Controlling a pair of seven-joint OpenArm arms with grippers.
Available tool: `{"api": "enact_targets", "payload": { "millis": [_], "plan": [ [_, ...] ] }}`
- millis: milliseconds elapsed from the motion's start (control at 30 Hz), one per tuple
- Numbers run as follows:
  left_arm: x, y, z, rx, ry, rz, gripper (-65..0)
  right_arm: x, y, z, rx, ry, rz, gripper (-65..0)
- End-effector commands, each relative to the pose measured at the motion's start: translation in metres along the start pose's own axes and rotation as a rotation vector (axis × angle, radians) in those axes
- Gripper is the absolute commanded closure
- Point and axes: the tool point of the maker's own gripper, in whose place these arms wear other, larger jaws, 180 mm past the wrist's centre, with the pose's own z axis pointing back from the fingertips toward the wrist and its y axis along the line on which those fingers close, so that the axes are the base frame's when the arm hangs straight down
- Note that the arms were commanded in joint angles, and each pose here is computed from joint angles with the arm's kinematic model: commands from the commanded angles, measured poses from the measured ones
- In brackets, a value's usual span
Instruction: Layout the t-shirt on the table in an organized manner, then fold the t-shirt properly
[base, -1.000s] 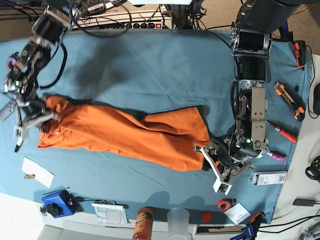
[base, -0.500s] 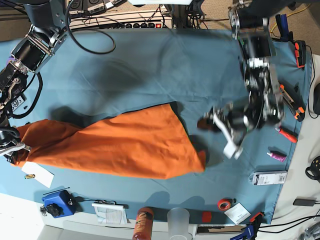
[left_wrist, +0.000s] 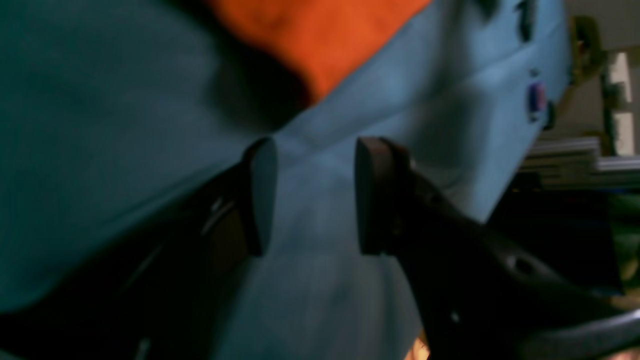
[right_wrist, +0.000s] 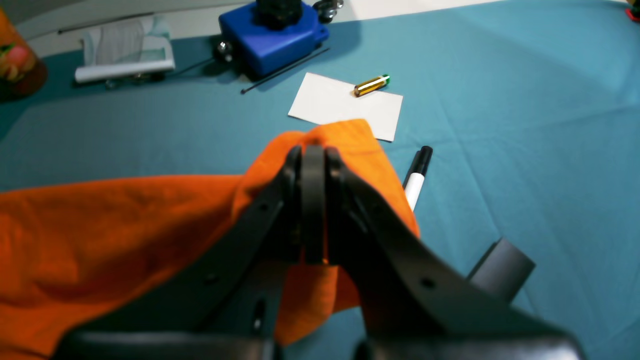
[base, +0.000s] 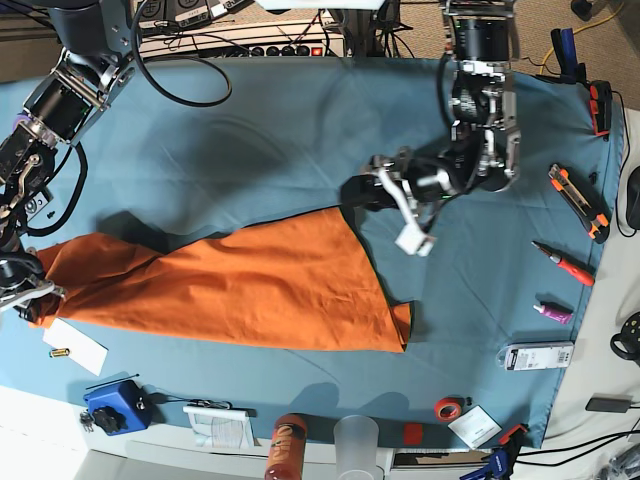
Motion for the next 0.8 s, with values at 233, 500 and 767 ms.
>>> {"api": "enact_targets", "payload": {
  "millis": [233, 500, 767],
  "plan": [
    [0.015, 0.008, -0.022, 0.200, -0.027, -0.073, -28.4, 0.018, -0.006, 0.005, -0.013, -0.048, 0.016, 0.0],
    [0.010, 0.018, -0.020, 0.250, -0.004, -0.028, -28.4, 0.017, -0.006, 0.005, -0.012, -0.045, 0.016, 0.0],
    [0.021, -0.004, -0.032, 0.170, -0.061, -0.016, -28.4, 0.017, -0.005, 0.005, -0.007, -0.045, 0.012, 0.0]
  ]
}}
